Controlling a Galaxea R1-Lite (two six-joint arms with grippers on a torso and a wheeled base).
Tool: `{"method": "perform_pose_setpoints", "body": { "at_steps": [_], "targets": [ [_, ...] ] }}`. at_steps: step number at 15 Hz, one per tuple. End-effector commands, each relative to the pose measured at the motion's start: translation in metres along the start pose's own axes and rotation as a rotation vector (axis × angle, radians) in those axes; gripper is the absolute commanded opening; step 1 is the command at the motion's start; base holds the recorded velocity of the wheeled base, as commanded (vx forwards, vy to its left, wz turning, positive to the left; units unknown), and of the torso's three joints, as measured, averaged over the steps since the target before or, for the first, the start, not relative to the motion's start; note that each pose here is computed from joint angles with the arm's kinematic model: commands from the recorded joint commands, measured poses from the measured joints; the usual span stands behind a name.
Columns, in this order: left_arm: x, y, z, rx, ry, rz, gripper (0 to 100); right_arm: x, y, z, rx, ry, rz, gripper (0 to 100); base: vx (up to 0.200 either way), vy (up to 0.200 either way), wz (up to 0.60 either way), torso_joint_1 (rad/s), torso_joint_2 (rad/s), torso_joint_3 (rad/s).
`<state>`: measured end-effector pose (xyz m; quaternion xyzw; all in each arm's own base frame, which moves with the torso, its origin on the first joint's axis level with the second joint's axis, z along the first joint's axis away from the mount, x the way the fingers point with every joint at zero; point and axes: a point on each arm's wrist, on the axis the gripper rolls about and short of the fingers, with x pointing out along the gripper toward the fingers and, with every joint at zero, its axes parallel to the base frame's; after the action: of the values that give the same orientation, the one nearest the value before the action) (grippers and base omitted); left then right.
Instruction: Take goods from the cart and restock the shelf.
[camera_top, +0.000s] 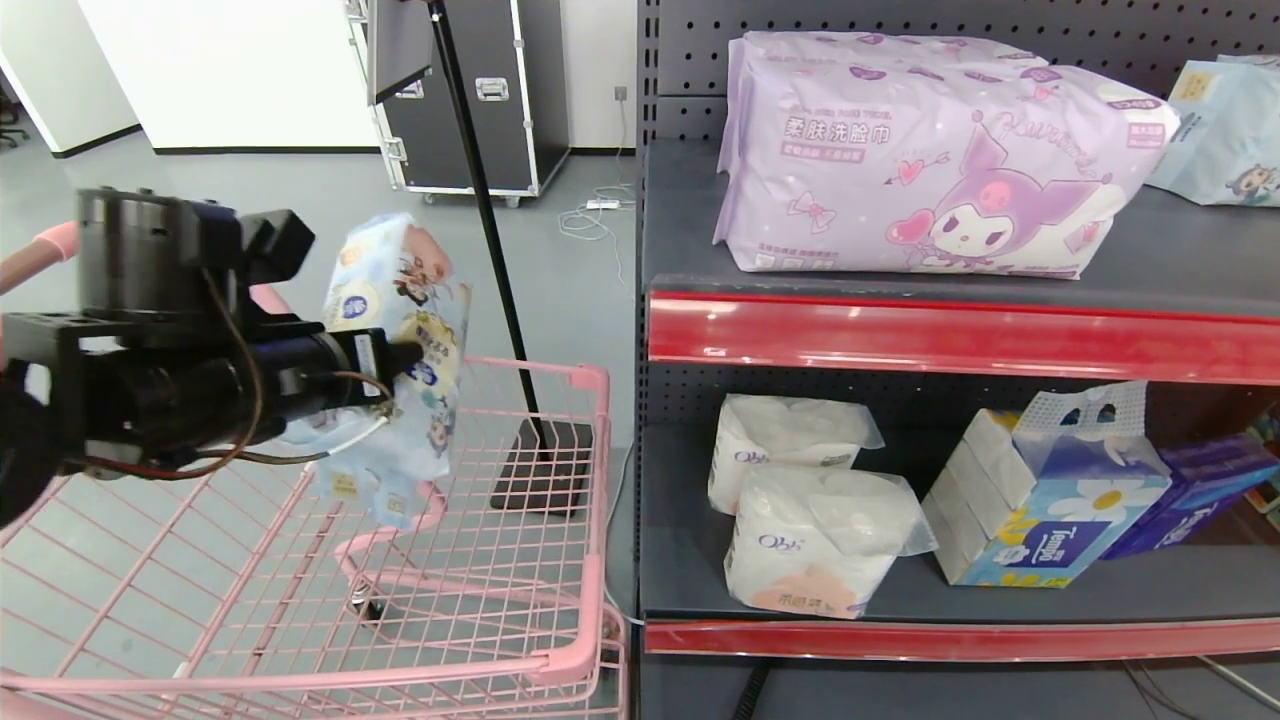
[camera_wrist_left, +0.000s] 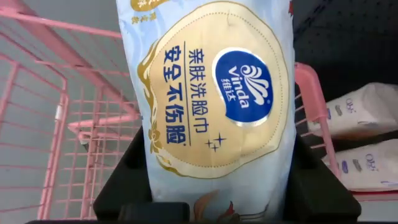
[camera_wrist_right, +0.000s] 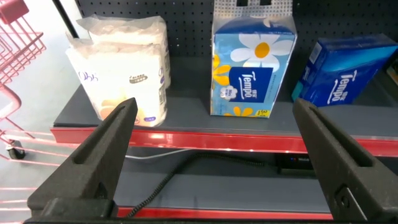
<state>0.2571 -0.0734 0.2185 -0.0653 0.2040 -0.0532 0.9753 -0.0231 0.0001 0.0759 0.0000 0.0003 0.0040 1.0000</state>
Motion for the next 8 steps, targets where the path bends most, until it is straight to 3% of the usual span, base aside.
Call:
{"method": "perform_pose_setpoints", "body": {
  "at_steps": [1, 3, 6, 8],
  "targets": [
    [-0.069, 0.014, 0.015, -0.026, -0.107, 0.003, 0, 0.000, 0.000, 0.000, 0.000, 0.001, 0.001, 100, 0.000, 0.000, 0.00, 0.000, 0.00, 0.000],
    [-0.115, 0.020, 0.009, -0.023, -0.089, -0.009, 0, 0.000, 0.000, 0.000, 0.000, 0.001, 0.001, 100, 0.000, 0.000, 0.00, 0.000, 0.00, 0.000],
    [-0.183, 0.033, -0.009, -0.029, -0.109, 0.001, 0, 0.000, 0.000, 0.000, 0.000, 0.001, 0.001, 100, 0.000, 0.000, 0.00, 0.000, 0.00, 0.000],
    [-0.224, 0.041, -0.033, 0.058, -0.092, 0.005, 0, 0.000, 0.000, 0.000, -0.002, 0.001, 0.001, 100, 0.000, 0.000, 0.00, 0.000, 0.00, 0.000]
  ]
}}
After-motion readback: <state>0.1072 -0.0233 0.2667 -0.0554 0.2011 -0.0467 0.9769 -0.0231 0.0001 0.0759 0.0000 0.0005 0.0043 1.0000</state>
